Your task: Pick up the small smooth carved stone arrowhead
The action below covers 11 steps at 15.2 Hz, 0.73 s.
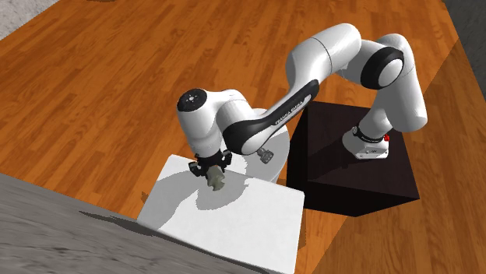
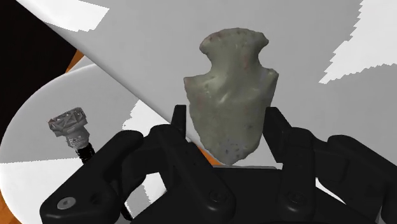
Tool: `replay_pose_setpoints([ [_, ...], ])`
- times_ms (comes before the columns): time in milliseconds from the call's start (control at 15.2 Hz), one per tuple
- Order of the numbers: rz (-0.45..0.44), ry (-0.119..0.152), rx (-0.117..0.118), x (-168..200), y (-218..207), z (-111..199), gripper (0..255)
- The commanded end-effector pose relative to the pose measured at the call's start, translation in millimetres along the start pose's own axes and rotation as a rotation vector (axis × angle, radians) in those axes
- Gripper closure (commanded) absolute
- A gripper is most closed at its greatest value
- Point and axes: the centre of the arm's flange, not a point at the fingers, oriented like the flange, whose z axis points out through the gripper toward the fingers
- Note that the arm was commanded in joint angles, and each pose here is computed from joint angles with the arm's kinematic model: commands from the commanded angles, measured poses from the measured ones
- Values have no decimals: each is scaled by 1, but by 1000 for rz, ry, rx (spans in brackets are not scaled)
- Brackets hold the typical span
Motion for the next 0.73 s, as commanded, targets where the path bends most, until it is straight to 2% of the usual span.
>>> replay_pose_setpoints([
  [0,1,-2,-24,2,2,12,255],
  [66,1,-3,-24,3,4,14,255],
  [594,1,-2,-24,-3,4,-28,255],
  [660,1,-2,-22,-2,4,-23,255],
])
